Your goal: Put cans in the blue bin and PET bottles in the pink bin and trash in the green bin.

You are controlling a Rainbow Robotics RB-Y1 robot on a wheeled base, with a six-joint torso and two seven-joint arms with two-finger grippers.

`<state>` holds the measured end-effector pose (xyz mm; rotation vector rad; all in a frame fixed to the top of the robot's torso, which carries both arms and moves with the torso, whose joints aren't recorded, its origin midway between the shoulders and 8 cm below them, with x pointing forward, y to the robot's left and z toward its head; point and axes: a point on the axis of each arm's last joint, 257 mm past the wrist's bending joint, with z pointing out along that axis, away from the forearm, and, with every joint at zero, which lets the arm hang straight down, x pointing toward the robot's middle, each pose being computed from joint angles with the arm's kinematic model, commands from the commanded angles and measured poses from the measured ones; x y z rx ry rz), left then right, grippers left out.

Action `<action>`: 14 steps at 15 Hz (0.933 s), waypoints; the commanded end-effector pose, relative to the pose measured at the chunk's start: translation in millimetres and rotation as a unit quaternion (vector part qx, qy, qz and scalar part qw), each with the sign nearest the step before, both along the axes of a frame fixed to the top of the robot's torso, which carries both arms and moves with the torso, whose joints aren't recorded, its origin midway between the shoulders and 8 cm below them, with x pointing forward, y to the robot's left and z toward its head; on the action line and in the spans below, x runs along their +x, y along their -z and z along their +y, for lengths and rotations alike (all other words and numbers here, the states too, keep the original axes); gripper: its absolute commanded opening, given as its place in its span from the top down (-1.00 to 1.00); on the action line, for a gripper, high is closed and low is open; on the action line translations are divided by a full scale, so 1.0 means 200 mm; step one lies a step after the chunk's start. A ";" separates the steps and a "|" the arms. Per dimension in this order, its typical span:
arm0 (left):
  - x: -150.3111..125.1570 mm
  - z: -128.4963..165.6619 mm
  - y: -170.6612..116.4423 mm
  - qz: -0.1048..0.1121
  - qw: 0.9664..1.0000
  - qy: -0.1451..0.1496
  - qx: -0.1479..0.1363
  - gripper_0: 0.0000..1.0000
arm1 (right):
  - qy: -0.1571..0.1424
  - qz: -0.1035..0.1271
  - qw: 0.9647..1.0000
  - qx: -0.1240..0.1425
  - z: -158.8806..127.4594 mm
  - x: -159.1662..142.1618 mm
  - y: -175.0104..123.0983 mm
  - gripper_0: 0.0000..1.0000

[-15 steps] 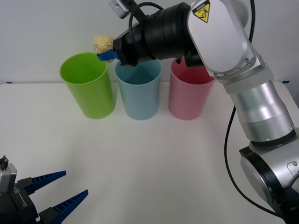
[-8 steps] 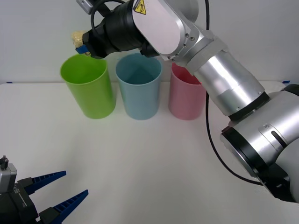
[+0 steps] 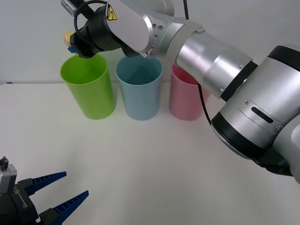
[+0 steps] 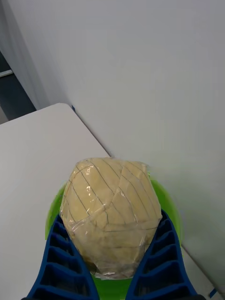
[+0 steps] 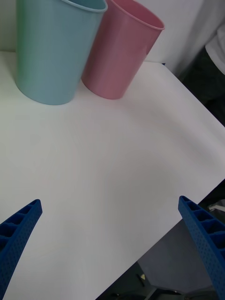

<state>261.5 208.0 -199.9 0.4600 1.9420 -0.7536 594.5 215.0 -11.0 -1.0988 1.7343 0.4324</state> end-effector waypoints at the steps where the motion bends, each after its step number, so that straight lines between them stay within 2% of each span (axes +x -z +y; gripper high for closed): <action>1: 0.00 0.00 0.00 0.000 1.000 0.000 0.000 -1.00 | 0.001 -0.018 1.000 -0.009 0.01 0.02 0.03 1.00; 4: 0.00 0.00 0.00 0.000 1.000 0.000 0.000 -1.00 | 0.011 -0.014 0.999 -0.029 0.02 0.00 0.09 1.00; 6: 0.00 0.00 0.00 0.000 1.000 0.000 0.000 -1.00 | 0.022 -0.014 0.998 -0.052 0.02 0.01 0.12 1.00; 7: 0.00 0.00 0.00 0.000 1.000 0.000 0.000 -1.00 | 0.025 -0.010 0.998 -0.050 0.04 0.01 0.14 1.00; 14: 0.00 0.00 0.00 0.000 1.000 0.000 0.000 -1.00 | 0.032 -0.024 0.998 -0.043 0.07 0.04 0.20 1.00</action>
